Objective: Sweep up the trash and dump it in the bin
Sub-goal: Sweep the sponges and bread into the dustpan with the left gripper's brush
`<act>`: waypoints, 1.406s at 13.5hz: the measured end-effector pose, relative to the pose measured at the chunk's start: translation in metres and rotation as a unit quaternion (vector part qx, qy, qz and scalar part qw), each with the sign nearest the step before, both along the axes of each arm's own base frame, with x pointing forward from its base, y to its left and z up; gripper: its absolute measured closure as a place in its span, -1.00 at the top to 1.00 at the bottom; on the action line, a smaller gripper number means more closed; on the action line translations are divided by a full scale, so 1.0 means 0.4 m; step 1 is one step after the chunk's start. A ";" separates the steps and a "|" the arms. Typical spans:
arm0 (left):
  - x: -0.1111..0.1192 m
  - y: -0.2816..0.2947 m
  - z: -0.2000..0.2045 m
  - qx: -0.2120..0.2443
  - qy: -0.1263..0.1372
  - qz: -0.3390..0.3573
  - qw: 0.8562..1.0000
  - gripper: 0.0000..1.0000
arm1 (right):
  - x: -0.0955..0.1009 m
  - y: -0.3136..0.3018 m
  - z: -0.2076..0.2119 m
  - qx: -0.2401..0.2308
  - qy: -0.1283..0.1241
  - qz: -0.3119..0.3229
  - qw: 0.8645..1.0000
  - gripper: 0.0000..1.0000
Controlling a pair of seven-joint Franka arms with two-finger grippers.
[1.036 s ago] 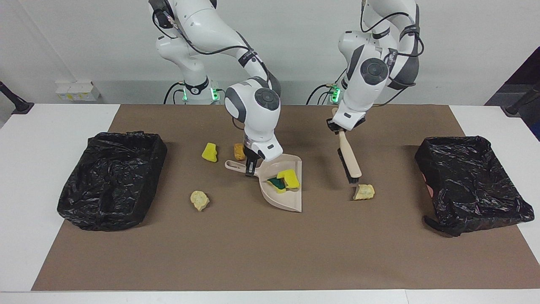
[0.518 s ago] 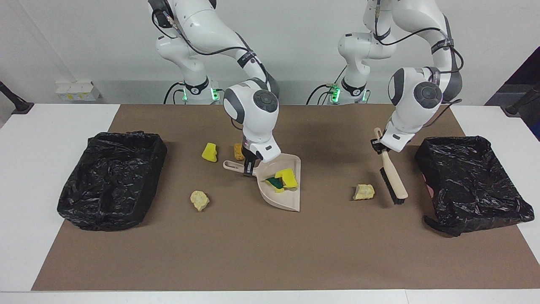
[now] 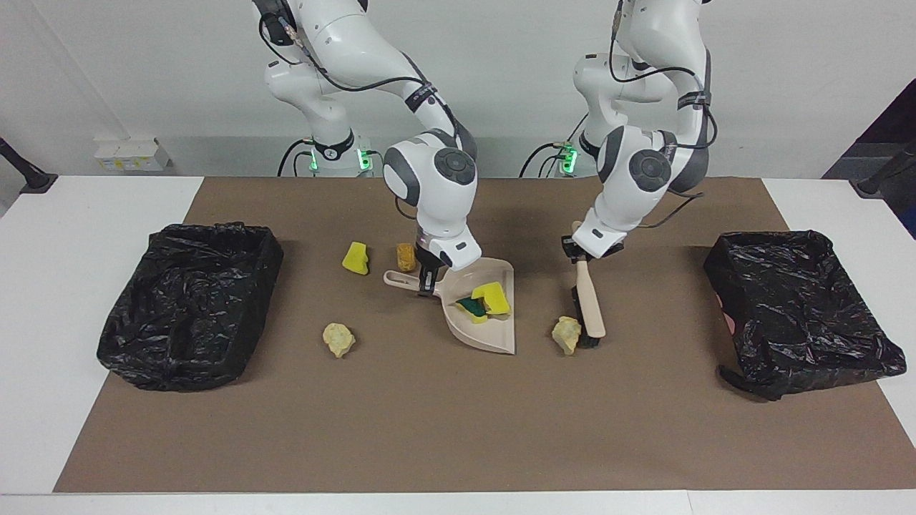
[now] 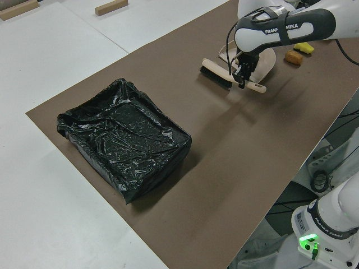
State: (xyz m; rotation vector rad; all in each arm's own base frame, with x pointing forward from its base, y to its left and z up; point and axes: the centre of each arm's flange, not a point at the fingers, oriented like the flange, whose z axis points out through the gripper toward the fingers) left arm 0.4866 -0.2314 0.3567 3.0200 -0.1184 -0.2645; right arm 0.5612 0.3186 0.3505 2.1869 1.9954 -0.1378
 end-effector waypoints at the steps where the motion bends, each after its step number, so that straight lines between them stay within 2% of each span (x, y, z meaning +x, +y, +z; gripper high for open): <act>1: -0.025 -0.052 0.005 -0.008 0.001 -0.014 1.000 -0.48 | 0.000 0.000 0.000 0.000 0.000 0.000 1.000 -0.37; 6: -0.129 -0.217 0.036 -0.024 0.000 -0.074 0.997 -0.48 | 0.000 -0.001 0.000 0.000 0.000 0.000 1.000 -0.37; 9: -0.152 -0.231 0.099 -0.018 0.026 -0.094 0.995 -0.48 | 0.000 -0.002 -0.001 0.000 0.000 0.000 1.000 -0.37; 11: -0.108 -0.167 0.153 -0.011 0.019 -0.079 0.997 -0.48 | 0.000 -0.002 -0.001 0.000 0.000 0.000 1.000 -0.37; 14: 0.011 -0.014 0.159 0.007 0.001 -0.039 0.999 -0.48 | -0.001 -0.002 -0.001 0.000 0.000 0.000 1.000 -0.37; 16: 0.071 0.010 0.112 0.012 0.010 -0.029 0.999 -0.48 | 0.000 -0.003 -0.002 0.000 0.001 0.000 1.000 -0.37; 19: 0.096 -0.035 0.043 0.013 0.009 -0.028 0.999 -0.48 | 0.000 -0.003 -0.002 0.000 0.000 0.000 1.000 -0.37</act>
